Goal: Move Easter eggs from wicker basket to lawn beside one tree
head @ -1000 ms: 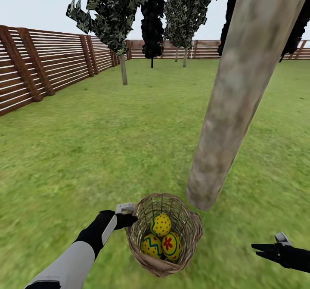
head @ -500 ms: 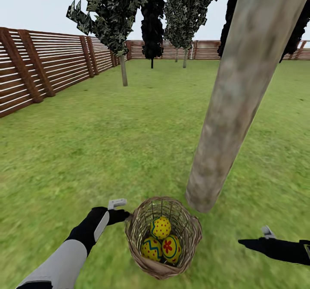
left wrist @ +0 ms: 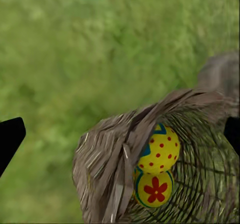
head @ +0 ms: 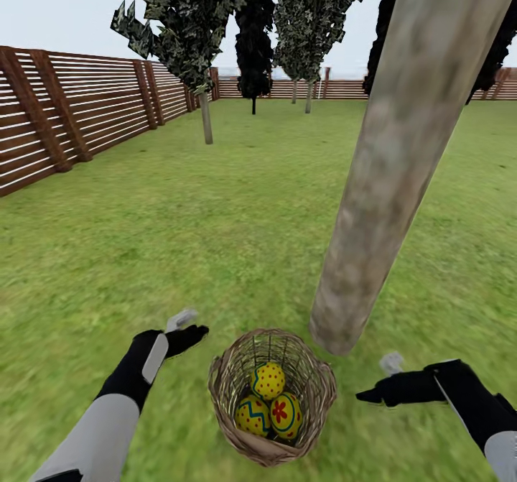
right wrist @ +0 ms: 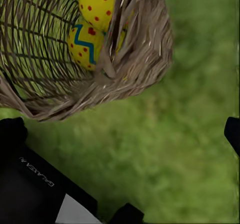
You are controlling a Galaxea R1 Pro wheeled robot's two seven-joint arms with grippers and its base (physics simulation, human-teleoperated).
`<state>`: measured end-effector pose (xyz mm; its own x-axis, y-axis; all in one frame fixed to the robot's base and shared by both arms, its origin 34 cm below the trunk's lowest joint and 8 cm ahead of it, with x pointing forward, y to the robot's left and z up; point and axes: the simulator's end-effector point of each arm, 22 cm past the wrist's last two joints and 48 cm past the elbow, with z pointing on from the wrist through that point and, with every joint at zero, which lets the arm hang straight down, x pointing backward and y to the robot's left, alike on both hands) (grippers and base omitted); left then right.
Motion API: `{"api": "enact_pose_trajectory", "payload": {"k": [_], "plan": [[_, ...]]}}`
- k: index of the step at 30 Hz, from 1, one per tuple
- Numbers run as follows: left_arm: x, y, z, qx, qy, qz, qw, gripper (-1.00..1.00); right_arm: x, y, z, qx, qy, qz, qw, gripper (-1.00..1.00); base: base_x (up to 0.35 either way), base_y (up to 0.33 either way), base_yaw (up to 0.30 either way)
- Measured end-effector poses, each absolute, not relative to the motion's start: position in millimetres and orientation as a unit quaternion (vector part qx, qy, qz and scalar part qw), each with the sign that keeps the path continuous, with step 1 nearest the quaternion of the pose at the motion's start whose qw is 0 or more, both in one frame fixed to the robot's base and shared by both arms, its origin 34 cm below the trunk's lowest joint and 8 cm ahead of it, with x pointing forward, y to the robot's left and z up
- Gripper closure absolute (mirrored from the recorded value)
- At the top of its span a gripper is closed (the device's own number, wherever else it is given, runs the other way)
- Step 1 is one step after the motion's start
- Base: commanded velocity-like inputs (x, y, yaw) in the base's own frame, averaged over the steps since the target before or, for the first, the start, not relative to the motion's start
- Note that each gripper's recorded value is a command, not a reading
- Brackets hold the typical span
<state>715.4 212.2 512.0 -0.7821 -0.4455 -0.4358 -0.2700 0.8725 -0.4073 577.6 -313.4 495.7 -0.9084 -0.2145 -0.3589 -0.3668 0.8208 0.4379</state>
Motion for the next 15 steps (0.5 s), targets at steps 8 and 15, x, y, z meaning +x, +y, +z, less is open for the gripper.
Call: {"api": "enact_pose_trajectory", "payload": {"k": [8,15], "plan": [[721.2,188.1,534.8,-0.269,0.89,-0.279,0.239,-1.0,592.5,-278.2,513.3,-0.219,0.938,0.227,0.141,-1.0,0.0,0.0,0.0],[724.4,174.1,540.8,-0.267,0.886,-0.291,0.243,-1.0,613.0,-228.0,549.0,-0.31,0.916,0.192,0.166,-1.0,0.0,0.0,0.0]]}}
